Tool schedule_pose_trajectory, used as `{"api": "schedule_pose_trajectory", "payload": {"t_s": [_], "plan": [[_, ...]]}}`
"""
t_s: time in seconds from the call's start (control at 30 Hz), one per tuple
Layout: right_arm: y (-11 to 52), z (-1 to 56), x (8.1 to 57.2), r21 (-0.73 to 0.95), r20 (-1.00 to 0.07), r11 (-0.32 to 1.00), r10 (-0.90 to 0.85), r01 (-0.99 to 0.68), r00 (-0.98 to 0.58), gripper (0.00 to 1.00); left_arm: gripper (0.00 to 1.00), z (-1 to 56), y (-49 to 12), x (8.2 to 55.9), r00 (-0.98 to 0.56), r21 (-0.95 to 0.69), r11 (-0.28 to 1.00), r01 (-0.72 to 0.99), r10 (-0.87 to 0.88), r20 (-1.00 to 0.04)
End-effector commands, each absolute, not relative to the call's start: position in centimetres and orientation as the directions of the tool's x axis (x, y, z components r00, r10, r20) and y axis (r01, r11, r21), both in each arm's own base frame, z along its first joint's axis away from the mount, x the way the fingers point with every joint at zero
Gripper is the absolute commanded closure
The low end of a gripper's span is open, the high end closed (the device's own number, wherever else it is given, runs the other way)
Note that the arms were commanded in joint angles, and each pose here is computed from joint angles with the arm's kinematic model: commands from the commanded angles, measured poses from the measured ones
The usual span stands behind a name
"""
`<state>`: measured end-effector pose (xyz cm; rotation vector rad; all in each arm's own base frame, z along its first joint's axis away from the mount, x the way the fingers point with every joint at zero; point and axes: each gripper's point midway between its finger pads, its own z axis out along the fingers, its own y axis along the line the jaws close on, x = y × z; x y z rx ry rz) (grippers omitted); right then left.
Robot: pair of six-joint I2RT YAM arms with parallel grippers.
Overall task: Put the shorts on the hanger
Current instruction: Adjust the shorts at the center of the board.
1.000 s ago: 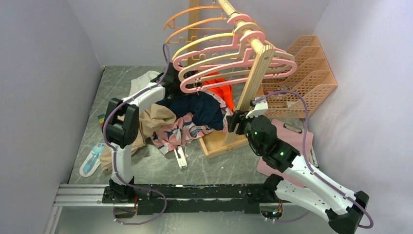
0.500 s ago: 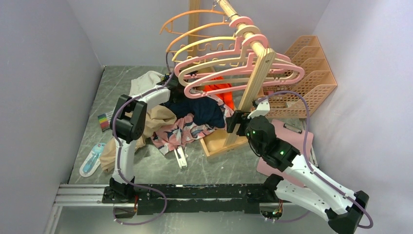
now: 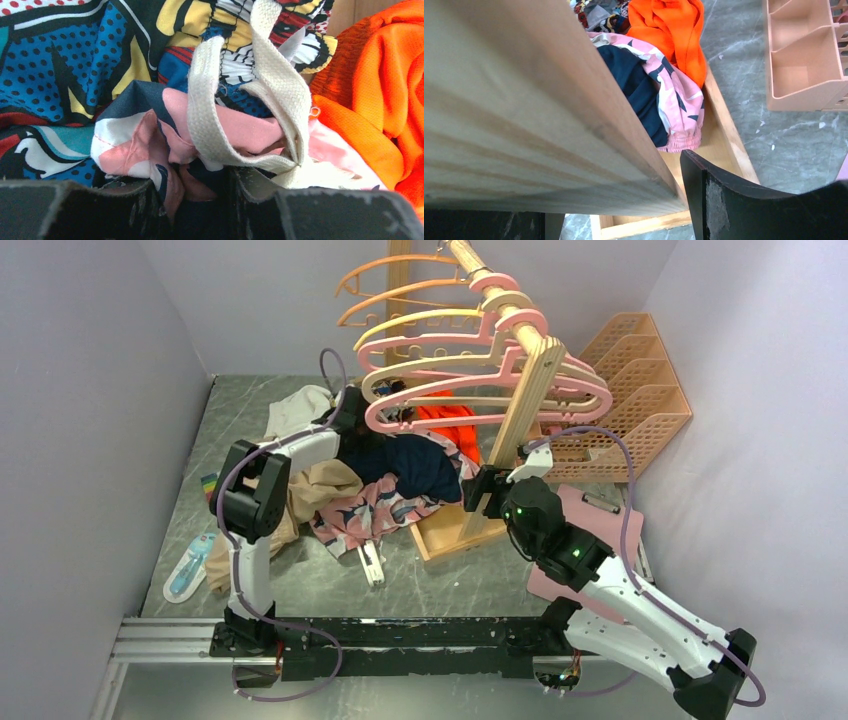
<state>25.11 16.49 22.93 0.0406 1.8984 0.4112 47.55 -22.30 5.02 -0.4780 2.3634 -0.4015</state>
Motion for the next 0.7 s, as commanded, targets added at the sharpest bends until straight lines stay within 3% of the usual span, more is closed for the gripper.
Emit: {"api": "schedule_pose_trajectory", "payload": {"t_s": [0.0,0.43,0.67], "plan": [[15.1,17.9,25.1,0.152,-0.884,0.981,0.08,-0.122,-0.46,0.25,0.93,-2.4,-15.3,40.3,-0.836,-0.128,0.93,-0.346,-0.367,-0.407],[14.5,18.1,24.6,0.165,-0.883,0.98,0.098,-0.11,-0.458,0.27,0.93,-2.1,-8.3,35.8,-0.774,-0.18,0.858,-0.481,-0.512,-0.371],[15.8,18.4,25.4,0.171,-0.887,0.975,0.089,-0.141,-0.454,0.32,0.93,-0.8,-7.6,34.9,-0.758,-0.195,0.846,-0.497,-0.532,-0.378]]}}
